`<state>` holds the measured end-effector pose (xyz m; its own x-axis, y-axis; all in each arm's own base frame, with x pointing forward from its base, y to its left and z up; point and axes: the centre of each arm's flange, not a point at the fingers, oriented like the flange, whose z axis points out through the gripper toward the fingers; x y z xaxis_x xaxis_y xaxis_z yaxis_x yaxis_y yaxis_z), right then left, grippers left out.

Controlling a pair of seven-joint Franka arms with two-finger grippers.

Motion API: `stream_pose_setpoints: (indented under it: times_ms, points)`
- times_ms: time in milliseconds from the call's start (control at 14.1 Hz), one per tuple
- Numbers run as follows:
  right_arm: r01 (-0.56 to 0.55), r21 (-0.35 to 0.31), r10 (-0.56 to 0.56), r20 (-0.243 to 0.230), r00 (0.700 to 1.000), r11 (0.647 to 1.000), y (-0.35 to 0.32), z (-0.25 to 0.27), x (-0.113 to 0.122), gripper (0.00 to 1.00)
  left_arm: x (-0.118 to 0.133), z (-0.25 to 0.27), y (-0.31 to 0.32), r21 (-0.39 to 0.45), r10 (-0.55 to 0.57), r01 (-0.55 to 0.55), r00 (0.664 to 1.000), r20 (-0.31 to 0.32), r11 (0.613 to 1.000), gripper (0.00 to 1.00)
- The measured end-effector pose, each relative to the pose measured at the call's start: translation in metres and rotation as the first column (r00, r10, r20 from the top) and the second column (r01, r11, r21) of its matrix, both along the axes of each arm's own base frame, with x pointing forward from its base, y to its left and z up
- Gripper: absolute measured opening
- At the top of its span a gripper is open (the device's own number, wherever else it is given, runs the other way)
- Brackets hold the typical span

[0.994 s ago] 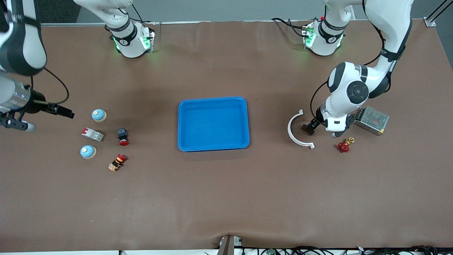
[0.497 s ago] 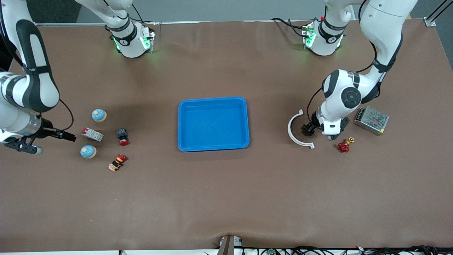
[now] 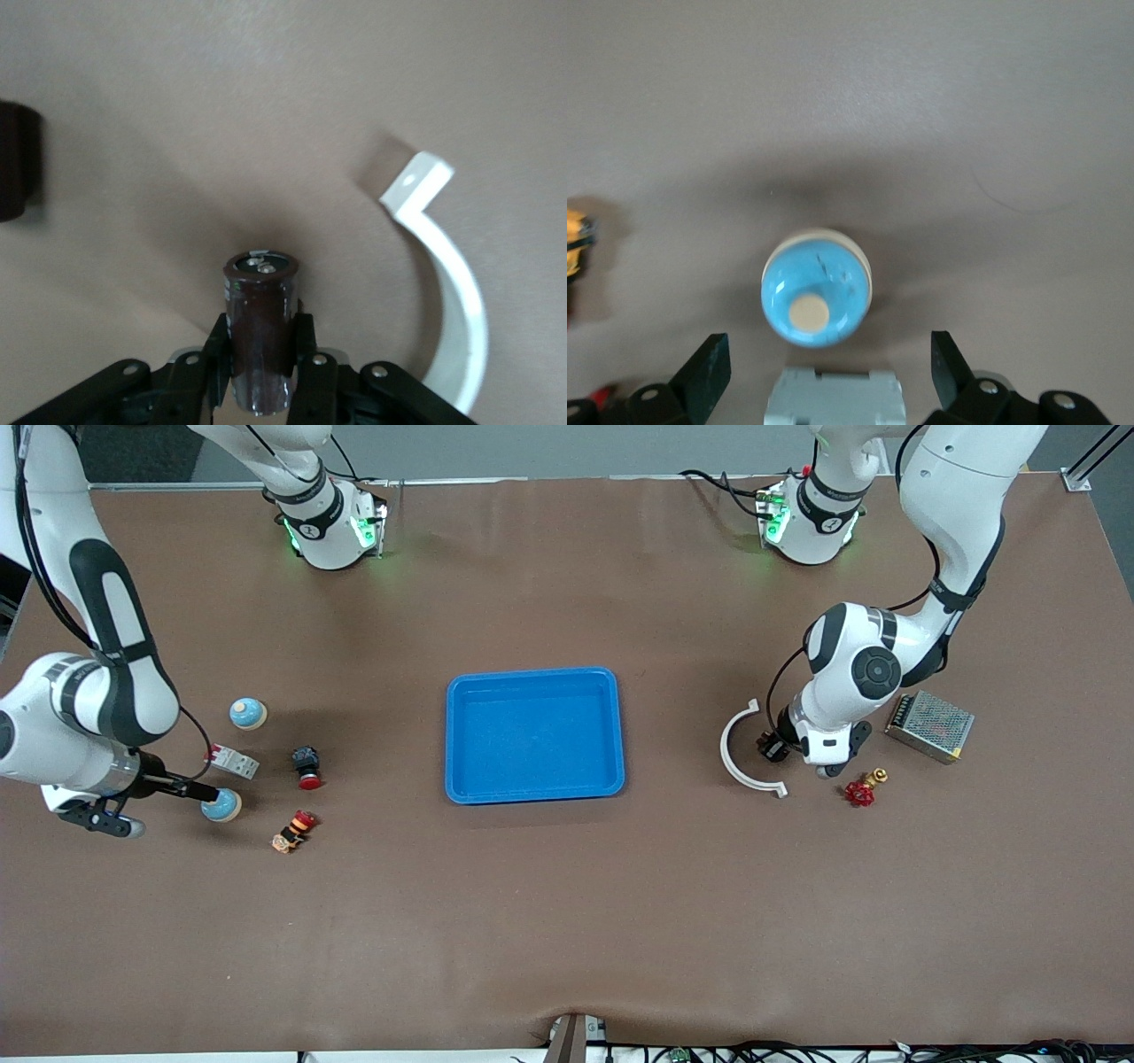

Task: Place electrolytic capacitor and blue bell in tray
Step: 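Grasp the capacitor with the left gripper while the right gripper grasps the bell, then lower the capacitor into the tray with the left gripper and open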

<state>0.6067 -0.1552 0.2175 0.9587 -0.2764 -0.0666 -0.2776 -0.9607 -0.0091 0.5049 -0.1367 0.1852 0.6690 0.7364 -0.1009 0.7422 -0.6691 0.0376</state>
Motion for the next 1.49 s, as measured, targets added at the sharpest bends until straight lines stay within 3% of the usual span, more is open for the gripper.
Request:
stream_pose_setpoints:
  times_ms: [284,568,639,781,852,1207,1491]
  points:
    - [-0.018,-0.010,0.018,0.016,1.000,1.000,0.011,-0.043,0.003,1.00,0.020,0.048,-0.019,-0.008,-0.019,0.020,0.997,0.076,1.000,0.32]
    - [-0.020,-0.009,0.020,0.010,1.000,1.000,0.012,-0.051,0.003,1.00,0.025,0.096,-0.082,-0.052,0.002,0.005,0.992,0.126,0.999,0.32]
    - [-0.021,-0.009,0.021,0.008,1.000,1.000,0.013,-0.051,0.003,0.93,0.022,0.104,-0.100,-0.063,0.001,0.007,0.992,0.124,0.998,0.32]
    - [-0.025,-0.008,0.025,0.007,1.000,1.000,0.015,-0.048,0.005,0.71,0.014,0.117,-0.135,-0.082,-0.003,0.013,0.992,0.123,0.997,0.32]
    - [-0.027,-0.006,0.027,0.005,1.000,1.000,0.016,-0.046,0.006,0.68,0.009,0.121,-0.154,-0.090,0.000,0.011,0.993,0.122,0.996,0.32]
    - [-0.063,0.038,0.065,-0.064,0.996,0.997,0.044,-0.036,0.008,0.68,-0.029,0.115,-0.264,-0.146,0.025,-0.015,0.997,0.068,0.989,0.32]
    - [-0.143,0.080,0.151,-0.099,0.984,0.986,0.101,0.031,0.014,0.68,-0.051,0.076,-0.317,-0.146,0.025,-0.025,1.000,-0.003,0.989,0.32]
